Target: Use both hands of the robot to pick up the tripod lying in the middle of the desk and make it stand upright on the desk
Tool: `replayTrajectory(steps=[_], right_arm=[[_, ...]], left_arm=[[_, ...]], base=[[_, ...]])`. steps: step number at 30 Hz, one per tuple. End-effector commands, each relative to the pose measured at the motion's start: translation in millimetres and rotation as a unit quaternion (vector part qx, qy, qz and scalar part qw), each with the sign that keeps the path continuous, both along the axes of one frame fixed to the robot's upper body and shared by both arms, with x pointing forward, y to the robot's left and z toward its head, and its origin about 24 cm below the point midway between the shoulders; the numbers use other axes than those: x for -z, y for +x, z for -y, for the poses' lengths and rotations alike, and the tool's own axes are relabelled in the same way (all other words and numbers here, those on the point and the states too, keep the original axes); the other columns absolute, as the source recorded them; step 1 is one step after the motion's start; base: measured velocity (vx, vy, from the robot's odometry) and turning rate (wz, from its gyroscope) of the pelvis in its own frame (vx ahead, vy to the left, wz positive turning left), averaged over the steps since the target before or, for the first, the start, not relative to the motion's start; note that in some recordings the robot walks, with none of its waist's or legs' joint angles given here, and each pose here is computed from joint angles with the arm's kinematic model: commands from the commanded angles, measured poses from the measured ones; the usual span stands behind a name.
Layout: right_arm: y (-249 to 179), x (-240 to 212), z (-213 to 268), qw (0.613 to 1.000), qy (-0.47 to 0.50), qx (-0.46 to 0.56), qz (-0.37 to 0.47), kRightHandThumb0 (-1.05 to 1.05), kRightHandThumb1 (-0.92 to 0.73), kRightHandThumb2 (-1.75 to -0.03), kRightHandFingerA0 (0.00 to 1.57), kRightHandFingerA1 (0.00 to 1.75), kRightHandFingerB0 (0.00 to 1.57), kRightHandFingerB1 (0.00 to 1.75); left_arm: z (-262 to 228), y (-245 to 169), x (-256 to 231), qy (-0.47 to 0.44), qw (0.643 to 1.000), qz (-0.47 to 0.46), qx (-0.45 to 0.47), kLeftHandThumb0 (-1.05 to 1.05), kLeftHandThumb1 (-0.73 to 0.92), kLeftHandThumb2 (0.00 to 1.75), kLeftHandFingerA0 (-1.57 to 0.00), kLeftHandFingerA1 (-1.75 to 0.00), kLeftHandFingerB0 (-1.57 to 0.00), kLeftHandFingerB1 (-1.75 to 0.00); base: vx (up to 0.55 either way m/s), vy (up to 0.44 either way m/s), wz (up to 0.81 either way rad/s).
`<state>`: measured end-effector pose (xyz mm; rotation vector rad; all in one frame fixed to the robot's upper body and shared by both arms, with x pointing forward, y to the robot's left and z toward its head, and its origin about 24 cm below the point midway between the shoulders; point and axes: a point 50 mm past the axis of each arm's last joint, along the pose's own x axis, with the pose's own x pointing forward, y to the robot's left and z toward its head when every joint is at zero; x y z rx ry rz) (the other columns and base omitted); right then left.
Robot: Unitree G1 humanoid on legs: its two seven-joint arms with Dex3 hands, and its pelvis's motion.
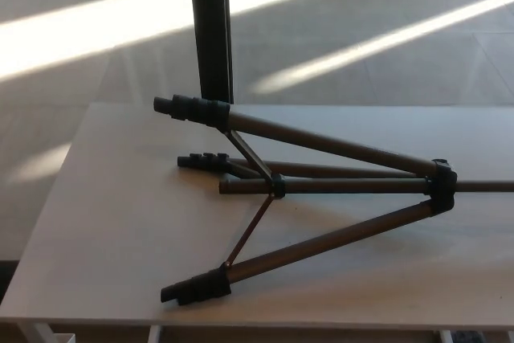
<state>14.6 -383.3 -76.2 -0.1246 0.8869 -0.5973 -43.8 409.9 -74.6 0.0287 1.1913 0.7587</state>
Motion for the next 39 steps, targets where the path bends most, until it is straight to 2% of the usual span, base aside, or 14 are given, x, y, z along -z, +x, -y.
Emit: replayTrajectory(steps=[1,7,10,12,14,15,20,23,24,26,27,33,34,39], right_arm=[[-12.4,-31.8,28.8,0.965,0.034,0.181,0.185,-0.81,-0.61,-0.97,0.05,0.52,0.02,0.30],[-13.7,-62.1,50.8,0.903,0.008,0.297,0.311,-0.39,-0.39,-1.01,0.01,0.52,0.00,0.50],[6.9,-90.4,57.0,0.873,-0.037,0.296,0.385,-0.77,-0.76,-0.64,0.19,0.45,0.11,0.23],[25.3,-121.4,52.9,0.841,-0.060,0.286,0.455,-0.77,-0.59,-0.95,0.21,0.57,0.07,0.40],[45.0,-150.7,41.3,0.827,-0.081,0.246,0.500,-0.74,-0.77,-0.64,0.27,0.54,0.23,0.32],[57.4,-167.9,33.0,0.816,-0.094,0.219,0.527,-0.70,-0.78,-0.64,0.31,0.60,0.29,0.31],[118.3,-227.0,-19.5,0.733,-0.067,0.117,0.667,-0.82,-0.64,-1.00,0.50,0.66,0.38,0.49],[135.4,-238.6,-45.5,0.724,-0.065,0.072,0.683,-0.79,-0.62,-1.00,0.53,0.68,0.38,0.50],[139.9,-241.1,-53.1,0.720,-0.063,0.057,0.689,-0.78,-0.62,-0.99,0.51,0.69,0.40,0.52],[156.7,-248.3,-84.9,0.712,-0.051,0.002,0.700,-0.71,-0.75,-0.63,0.58,0.66,0.51,0.38],[161.2,-250.3,-94.7,0.709,-0.052,-0.021,0.703,-0.70,-0.75,-0.63,0.55,0.69,0.48,0.40],[178.1,-246.8,-131.5,0.683,-0.018,-0.117,0.721,-0.71,-0.54,-0.95,0.62,0.74,0.50,0.59],[180.1,-247.0,-139.1,0.682,-0.021,-0.126,0.720,-0.71,-0.72,-0.61,0.65,0.73,0.56,0.50],[186.6,-229.4,-177.5,0.718,0.038,-0.165,0.676,-0.72,-0.75,-0.62,0.64,0.80,0.59,0.59]], left_arm=[[-21.1,0.8,-22.3,-0.005,0.984,0.153,-0.090,-0.77,0.66,0.59,-0.30,-0.72,-0.24,-0.47],[-51.7,29.7,-52.2,0.052,0.931,0.307,-0.191,-0.75,0.72,0.62,-0.26,-0.74,-0.19,-0.49],[-69.4,52.9,-78.6,0.092,0.907,0.373,-0.173,-0.78,0.60,0.96,-0.25,-0.67,-0.16,-0.52],[-81.1,75.8,-101.5,0.105,0.882,0.434,-0.154,-0.77,0.61,0.95,-0.24,-0.66,-0.15,-0.51],[-88.1,93.4,-119.8,0.111,0.856,0.482,-0.151,-0.76,0.80,0.64,-0.27,-0.68,-0.21,-0.40],[-90.6,108.1,-133.2,0.119,0.843,0.508,-0.132,-0.79,0.62,1.02,-0.34,-0.69,-0.19,-0.52],[-69.1,183.0,-213.2,0.157,0.764,0.626,-0.022,-0.75,0.80,0.64,-0.36,-0.72,-0.24,-0.47],[-48.7,208.8,-239.1,0.161,0.721,0.673,0.037,-0.78,0.79,0.64,-0.43,-0.74,-0.27,-0.50],[-42.6,215.9,-245.8,0.158,0.712,0.683,0.044,-0.77,0.56,1.02,-0.54,-0.73,-0.32,-0.58],[-10.2,243.1,-272.2,0.150,0.678,0.716,0.078,-0.84,0.64,0.60,-0.74,-0.65,-0.60,-0.53],[0.7,250.8,-279.5,0.154,0.668,0.720,0.103,-0.83,0.51,0.97,-0.61,-0.71,-0.50,-0.62],[59.8,284.0,-305.5,0.148,0.624,0.733,0.227,-0.80,0.71,0.62,-0.37,-0.63,-0.33,-0.46],[72.0,288.8,-307.2,0.137,0.614,0.738,0.244,-0.78,0.72,0.62,-0.35,-0.60,-0.30,-0.44],[136.6,309.4,-312.7,0.116,0.585,0.729,0.336,-0.66,0.80,0.64,-0.42,-0.55,-0.35,-0.41]], base=[[0.00,0.000,0.00],[0.00,0.000,0.00],[0.00,0.000,0.00],[0.00,0.000,0.00],[0.00,0.000,0.00],[0.00,0.000,0.00],[0.00,0.000,0.00],[0.00,0.000,0.00],[0.00,0.000,0.00],[0.00,0.000,0.00],[0.00,0.000,0.00],[0.00,0.000,0.00],[0.00,0.000,0.00],[0.00,0.000,0.00]])
